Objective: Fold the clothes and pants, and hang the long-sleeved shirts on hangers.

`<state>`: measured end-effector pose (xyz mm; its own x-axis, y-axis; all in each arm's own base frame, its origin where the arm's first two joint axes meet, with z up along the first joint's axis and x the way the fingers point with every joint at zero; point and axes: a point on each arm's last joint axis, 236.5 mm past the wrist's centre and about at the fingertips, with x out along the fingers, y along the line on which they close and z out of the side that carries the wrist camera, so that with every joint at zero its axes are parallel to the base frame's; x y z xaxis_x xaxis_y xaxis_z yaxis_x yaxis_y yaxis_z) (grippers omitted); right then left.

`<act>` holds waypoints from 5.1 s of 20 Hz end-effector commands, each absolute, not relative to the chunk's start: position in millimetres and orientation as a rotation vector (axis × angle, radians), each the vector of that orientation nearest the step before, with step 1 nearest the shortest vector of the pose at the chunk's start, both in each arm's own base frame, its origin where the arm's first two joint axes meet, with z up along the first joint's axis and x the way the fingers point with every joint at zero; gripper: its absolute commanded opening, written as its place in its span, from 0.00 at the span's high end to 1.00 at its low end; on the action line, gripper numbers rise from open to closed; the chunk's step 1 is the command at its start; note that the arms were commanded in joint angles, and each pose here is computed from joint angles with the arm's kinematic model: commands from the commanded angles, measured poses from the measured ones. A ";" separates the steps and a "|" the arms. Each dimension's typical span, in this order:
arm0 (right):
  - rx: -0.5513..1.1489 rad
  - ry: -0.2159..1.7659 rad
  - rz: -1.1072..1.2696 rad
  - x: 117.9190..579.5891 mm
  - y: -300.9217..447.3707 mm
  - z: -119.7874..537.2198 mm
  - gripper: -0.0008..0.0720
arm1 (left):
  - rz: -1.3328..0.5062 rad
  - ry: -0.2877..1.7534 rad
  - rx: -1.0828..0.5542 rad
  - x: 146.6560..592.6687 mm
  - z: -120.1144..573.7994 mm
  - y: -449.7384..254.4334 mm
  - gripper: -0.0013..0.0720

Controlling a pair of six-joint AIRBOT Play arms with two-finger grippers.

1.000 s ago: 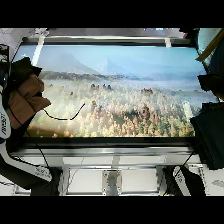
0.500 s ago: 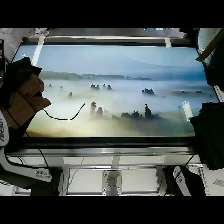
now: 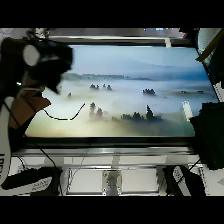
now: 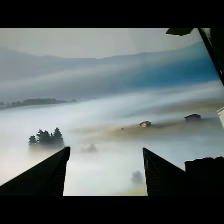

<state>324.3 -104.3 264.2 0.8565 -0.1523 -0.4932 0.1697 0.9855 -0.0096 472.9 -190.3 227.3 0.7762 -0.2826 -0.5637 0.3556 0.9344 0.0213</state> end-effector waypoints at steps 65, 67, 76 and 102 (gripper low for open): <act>0.037 0.770 0.836 293.6 195.1 335.0 0.98 | -0.124 0.461 0.203 279.9 326.7 -87.4 0.96; 0.041 0.872 0.778 334.4 191.1 289.9 0.98 | 0.000 0.505 0.318 317.1 306.1 -84.7 0.96; 0.239 0.966 0.572 545.1 209.7 71.7 0.98 | 0.124 0.821 0.435 481.9 112.9 -76.6 0.96; 0.406 1.244 0.504 541.5 191.1 -80.6 0.38 | 0.107 1.310 0.030 359.0 -36.8 -76.0 0.04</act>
<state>543.3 159.8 -56.8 0.2625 0.5130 -0.8173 -0.1650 0.8584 0.4858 385.0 -42.1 -15.8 0.3185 0.1952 -0.9276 -0.0910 0.9803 0.1750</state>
